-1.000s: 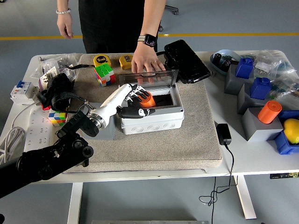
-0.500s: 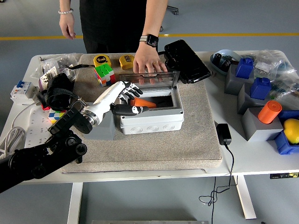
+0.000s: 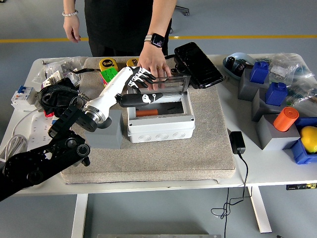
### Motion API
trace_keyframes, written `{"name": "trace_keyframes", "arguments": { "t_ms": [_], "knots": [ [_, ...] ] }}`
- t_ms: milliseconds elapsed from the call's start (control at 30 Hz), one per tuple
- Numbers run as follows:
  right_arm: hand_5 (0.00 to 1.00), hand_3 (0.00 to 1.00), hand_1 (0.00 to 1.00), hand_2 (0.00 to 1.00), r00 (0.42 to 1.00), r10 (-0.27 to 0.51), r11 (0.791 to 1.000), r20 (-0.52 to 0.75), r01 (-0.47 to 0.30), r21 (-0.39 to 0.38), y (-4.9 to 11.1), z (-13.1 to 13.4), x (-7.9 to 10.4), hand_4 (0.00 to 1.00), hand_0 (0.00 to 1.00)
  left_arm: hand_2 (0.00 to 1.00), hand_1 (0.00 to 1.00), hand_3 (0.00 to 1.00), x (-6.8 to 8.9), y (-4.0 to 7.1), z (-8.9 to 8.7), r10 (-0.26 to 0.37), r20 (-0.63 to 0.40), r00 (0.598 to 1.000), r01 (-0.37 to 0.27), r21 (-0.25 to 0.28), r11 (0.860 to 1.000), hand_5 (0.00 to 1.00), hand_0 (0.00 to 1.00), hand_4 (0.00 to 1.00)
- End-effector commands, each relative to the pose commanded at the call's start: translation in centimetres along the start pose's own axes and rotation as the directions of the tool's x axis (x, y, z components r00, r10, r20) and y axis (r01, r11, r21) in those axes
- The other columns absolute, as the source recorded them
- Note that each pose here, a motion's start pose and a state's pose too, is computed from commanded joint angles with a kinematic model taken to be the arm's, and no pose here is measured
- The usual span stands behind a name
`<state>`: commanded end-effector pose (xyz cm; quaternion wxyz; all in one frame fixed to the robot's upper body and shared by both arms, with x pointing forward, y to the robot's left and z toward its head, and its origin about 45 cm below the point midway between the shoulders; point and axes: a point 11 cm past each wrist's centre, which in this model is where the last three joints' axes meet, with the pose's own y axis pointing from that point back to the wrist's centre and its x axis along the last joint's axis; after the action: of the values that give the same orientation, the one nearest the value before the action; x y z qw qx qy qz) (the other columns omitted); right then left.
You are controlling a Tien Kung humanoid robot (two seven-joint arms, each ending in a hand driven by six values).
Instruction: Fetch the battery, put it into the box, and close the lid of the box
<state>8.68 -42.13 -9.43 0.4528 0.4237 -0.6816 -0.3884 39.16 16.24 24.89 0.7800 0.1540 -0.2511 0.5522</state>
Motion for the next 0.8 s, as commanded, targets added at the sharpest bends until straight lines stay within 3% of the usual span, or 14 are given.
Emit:
{"name": "trace_keyframes", "arguments": {
  "t_ms": [100,133,300,333,500,533,700,733,800],
  "knots": [
    [0.459,0.559,0.629,0.592,1.0,-0.001,1.0,-0.001,0.001,0.0,0.0,0.0,0.0,0.903,0.605,0.575,0.566,0.575,0.8,-0.7,0.5,0.037,-0.008,0.999,-0.037,-0.019,0.999,0.317,0.4,0.908],
    [0.459,0.559,0.629,0.592,1.0,-0.001,1.0,-0.001,0.001,0.0,0.0,0.0,0.0,0.903,0.606,0.648,0.71,0.608,0.9,-0.8,0.6,0.041,-0.008,0.999,-0.041,-0.019,0.999,0.314,0.69,0.908],
    [0.459,0.559,0.629,0.592,1.0,-0.002,1.0,-0.002,0.002,0.001,0.0,-0.1,-0.1,0.903,0.606,0.648,0.71,0.608,1.5,-2.2,0.3,0.035,0.071,0.997,-0.037,0.027,0.999,0.314,0.69,0.908],
    [0.459,0.559,0.629,0.591,1.0,-0.002,1.0,-0.002,0.002,0.002,0.0,-0.1,-0.1,0.902,0.605,0.742,0.789,0.64,1.4,-2.4,0.1,0.024,0.088,0.996,-0.027,0.043,0.999,0.324,0.789,0.906],
    [0.459,0.559,0.629,0.591,1.0,-0.002,1.0,-0.004,0.002,0.001,0.0,-0.1,0.0,0.902,0.605,0.742,0.789,0.64,0.9,-3.1,-0.2,-0.031,0.159,0.987,0.016,0.095,0.995,0.324,0.789,0.906],
    [0.457,0.559,0.629,0.592,1.0,-0.002,1.0,-0.005,0.002,0.001,0.0,-0.1,0.0,0.902,0.606,0.721,0.749,0.61,0.9,-3.1,-0.2,-0.043,0.172,0.984,0.025,0.104,0.994,0.343,0.708,0.907],
    [0.457,0.559,0.629,0.592,1.0,0.0,1.0,-0.007,0.0,0.001,0.0,0.0,0.1,0.902,0.606,0.721,0.749,0.61,0.7,-2.4,0.1,-0.116,0.219,0.969,0.083,0.154,0.985,0.343,0.708,0.907],
    [0.457,0.559,0.629,0.591,1.0,0.0,1.0,-0.007,0.0,0.0,0.0,0.0,0.1,0.902,0.605,0.635,0.652,0.586,0.6,-2.3,0.2,-0.128,0.223,0.966,0.093,0.161,0.983,0.368,0.481,0.909],
    [0.457,0.559,0.629,0.591,1.0,0.0,1.0,-0.007,0.0,-0.002,0.0,0.1,0.1,0.902,0.605,0.635,0.652,0.586,0.3,-1.9,0.3,-0.165,0.237,0.957,0.123,0.185,0.975,0.368,0.481,0.909]
  ]
}}
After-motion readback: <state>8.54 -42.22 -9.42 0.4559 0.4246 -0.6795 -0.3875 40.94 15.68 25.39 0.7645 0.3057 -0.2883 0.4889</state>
